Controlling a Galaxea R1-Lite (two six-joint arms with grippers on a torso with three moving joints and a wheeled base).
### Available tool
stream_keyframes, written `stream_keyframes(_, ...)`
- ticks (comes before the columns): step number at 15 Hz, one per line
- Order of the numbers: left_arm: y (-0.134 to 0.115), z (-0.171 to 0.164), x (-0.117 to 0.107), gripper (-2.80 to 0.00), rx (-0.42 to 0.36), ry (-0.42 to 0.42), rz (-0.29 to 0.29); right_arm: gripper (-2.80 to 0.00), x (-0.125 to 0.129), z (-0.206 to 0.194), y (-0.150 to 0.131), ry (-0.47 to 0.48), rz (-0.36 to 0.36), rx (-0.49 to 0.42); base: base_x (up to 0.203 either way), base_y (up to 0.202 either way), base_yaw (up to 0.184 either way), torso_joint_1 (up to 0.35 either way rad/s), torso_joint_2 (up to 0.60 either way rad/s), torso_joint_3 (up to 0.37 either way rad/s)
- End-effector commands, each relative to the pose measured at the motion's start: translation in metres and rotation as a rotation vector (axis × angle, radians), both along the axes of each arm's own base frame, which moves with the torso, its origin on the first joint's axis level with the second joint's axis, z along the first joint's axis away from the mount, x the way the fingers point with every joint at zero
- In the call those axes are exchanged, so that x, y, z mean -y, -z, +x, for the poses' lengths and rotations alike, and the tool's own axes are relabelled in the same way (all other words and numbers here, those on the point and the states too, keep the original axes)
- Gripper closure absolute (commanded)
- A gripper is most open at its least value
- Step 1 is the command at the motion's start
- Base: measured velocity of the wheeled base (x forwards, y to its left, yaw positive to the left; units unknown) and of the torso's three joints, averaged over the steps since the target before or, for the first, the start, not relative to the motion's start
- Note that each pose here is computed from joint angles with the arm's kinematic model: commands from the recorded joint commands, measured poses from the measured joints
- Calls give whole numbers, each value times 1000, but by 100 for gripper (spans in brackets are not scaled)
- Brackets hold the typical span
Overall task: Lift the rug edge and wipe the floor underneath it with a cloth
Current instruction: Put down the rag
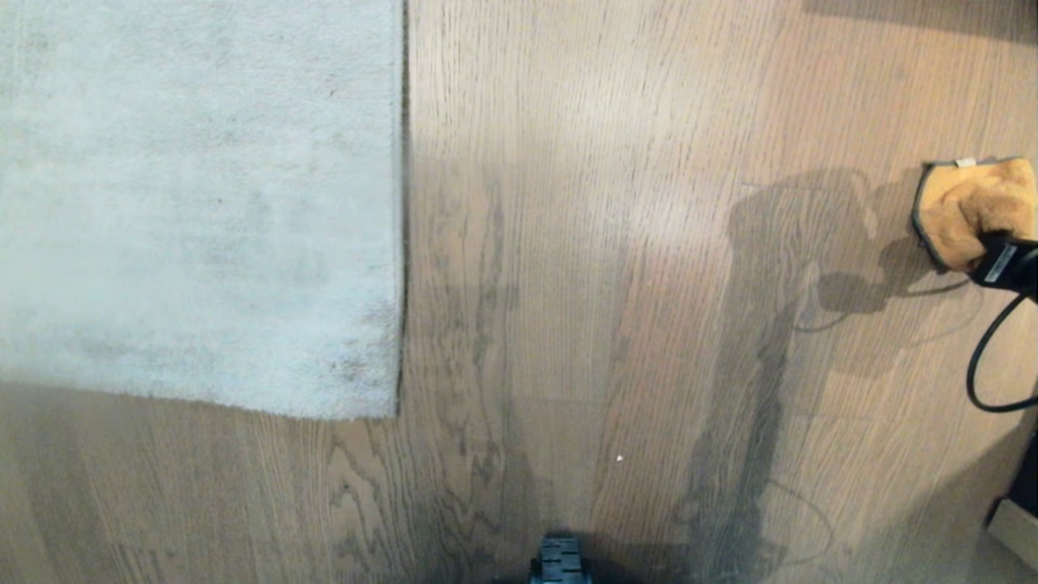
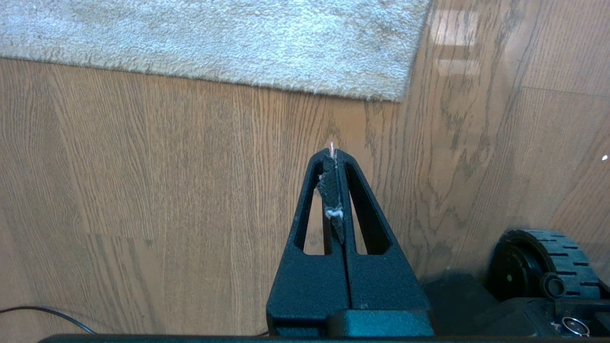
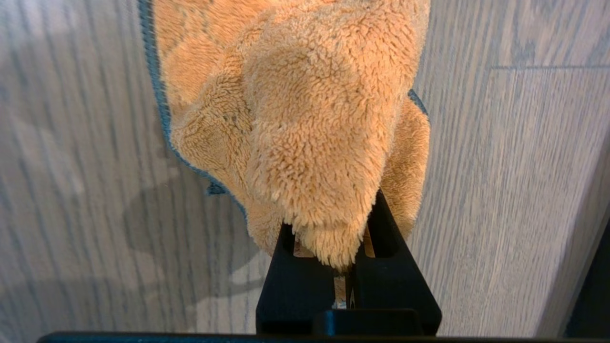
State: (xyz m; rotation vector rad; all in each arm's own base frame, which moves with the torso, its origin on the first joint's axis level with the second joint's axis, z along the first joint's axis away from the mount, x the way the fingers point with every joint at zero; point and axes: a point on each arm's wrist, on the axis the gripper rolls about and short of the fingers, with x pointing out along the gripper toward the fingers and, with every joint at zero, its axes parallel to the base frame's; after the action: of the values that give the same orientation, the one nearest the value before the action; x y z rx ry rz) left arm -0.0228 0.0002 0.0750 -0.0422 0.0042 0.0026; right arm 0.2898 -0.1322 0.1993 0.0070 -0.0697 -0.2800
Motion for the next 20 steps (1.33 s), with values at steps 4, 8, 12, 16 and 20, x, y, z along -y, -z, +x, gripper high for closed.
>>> stream_keyframes(4,0,0,0,0,0,-1,-1,0,3,0,2,7,2,-4,0,0,0,0,0,0)
stream_keyframes(8,0,0,0,0,0,-1,-1,-280,5,-1,3,15,2,-5,0,0,0,0,0,0)
stream_keyframes(12,0,0,0,0,0,-1,-1,-280,7,-2,1,21,-6,3,0,0,0,0,0,0)
stream_keyframes(16,0,0,0,0,0,-1,-1,-280,7,-5,-9,-3,-35,53,0,0,0,0,0,0)
stream_keyframes(20,0,0,0,0,0,-1,-1,-280,3,-14,-23,-7,-51,79,0,0,0,0,0,0)
